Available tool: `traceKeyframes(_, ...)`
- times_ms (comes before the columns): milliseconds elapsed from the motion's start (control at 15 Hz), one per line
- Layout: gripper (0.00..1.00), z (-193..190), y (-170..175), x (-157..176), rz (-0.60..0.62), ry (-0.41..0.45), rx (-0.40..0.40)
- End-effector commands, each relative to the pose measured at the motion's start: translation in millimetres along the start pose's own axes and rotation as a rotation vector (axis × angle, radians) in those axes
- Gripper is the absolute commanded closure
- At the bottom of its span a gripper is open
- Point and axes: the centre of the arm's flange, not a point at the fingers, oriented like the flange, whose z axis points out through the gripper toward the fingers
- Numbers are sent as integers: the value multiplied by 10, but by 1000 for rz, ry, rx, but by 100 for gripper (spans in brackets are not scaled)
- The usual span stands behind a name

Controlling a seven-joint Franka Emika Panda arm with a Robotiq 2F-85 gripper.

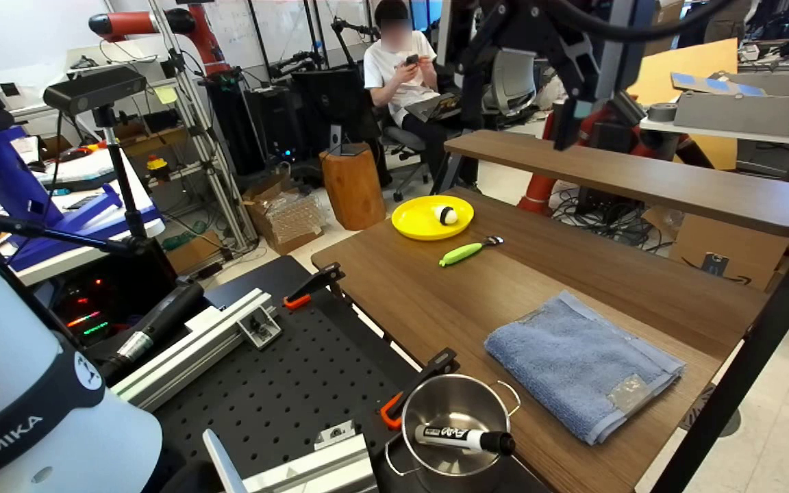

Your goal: Slide the blue towel to the left

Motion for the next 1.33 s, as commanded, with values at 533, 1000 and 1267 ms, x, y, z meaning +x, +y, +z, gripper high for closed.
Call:
traceKeyframes(533,0,958,969,604,206,-40,-12)
traceKeyframes(1000,0,1698,1054,815,244,-131,-40)
traceKeyframes(1267,0,2089,1080,987,261,-145,-59)
